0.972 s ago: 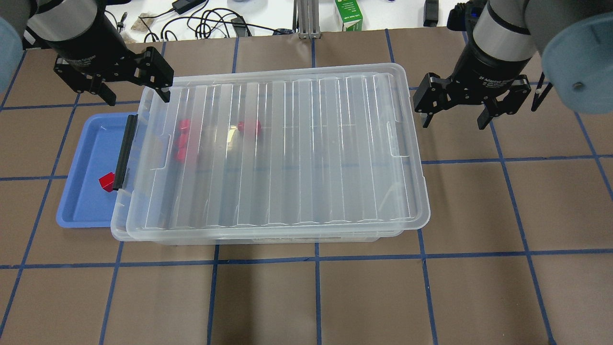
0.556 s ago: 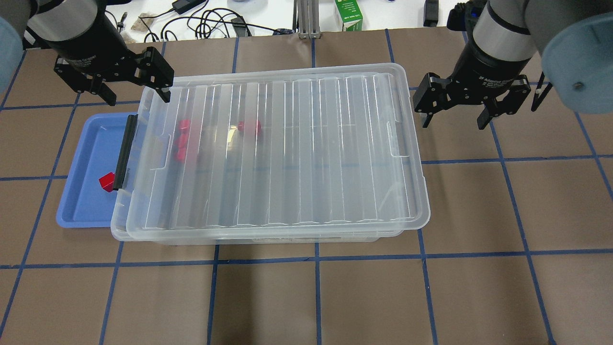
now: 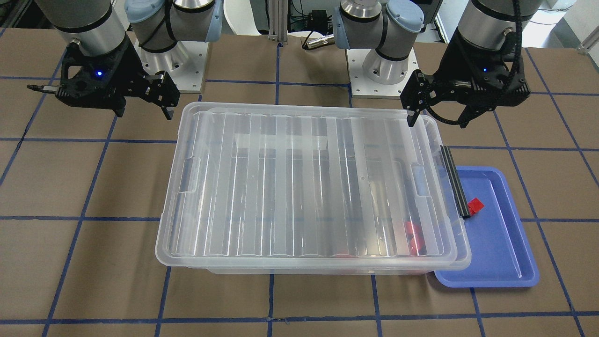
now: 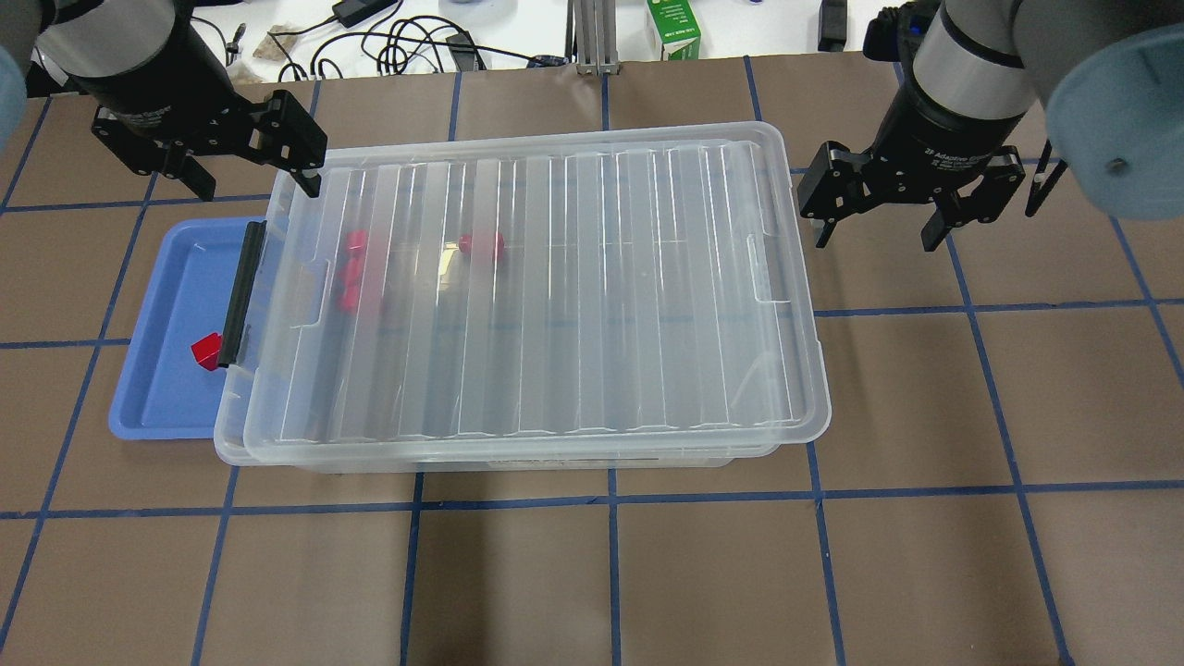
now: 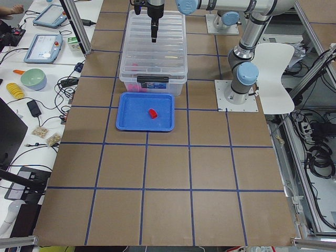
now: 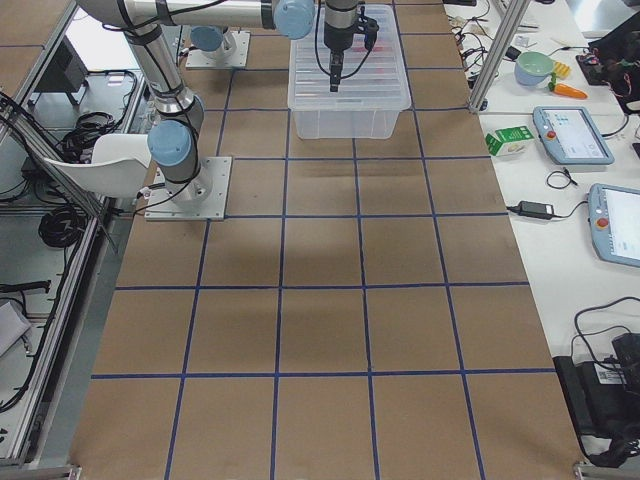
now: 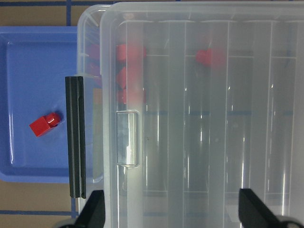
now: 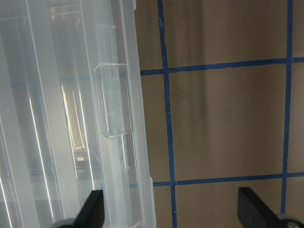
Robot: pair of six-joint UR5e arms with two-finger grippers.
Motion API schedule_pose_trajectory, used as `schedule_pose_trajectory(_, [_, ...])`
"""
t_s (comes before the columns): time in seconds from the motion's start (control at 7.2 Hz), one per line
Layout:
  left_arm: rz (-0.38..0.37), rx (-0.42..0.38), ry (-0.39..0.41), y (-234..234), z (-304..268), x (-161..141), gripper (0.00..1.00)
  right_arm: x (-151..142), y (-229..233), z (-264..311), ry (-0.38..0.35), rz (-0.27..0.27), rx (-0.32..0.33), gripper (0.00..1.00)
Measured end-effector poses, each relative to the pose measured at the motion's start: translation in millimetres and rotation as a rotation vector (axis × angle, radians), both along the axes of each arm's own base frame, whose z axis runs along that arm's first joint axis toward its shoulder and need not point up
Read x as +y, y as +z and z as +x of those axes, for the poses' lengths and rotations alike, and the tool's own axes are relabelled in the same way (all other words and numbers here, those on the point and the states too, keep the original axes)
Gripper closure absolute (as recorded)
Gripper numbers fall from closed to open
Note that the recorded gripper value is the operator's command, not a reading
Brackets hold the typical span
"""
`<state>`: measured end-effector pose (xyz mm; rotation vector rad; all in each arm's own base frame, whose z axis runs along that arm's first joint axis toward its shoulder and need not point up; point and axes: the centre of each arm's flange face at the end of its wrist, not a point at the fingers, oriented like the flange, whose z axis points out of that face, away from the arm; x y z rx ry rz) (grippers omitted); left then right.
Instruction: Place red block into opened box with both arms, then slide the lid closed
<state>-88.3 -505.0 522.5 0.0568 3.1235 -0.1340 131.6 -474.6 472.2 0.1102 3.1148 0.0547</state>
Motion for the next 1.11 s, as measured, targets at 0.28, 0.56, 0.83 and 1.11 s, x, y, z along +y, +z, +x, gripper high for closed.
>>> schedule_pose_trajectory(0.28, [-0.004, -0.01, -0.053, 5, 42, -1, 0.0, -1, -19, 0, -0.001, 0.001, 0.001, 0.0])
schedule_pose_trajectory(0.56, [0.037, 0.004, -0.195, -3, 126, 8, 0.0, -16, -49, -1, -0.003, -0.046, 0.005, 0.0])
schedule_pose_trajectory(0.83, [0.038, 0.052, -0.305, -18, 207, 18, 0.0, -33, -63, 0, -0.006, -0.066, 0.007, 0.0])
schedule_pose_trajectory(1.11, [0.024, 0.1, -0.396, -63, 246, 10, 0.0, -48, -72, 1, -0.006, -0.075, 0.01, 0.0])
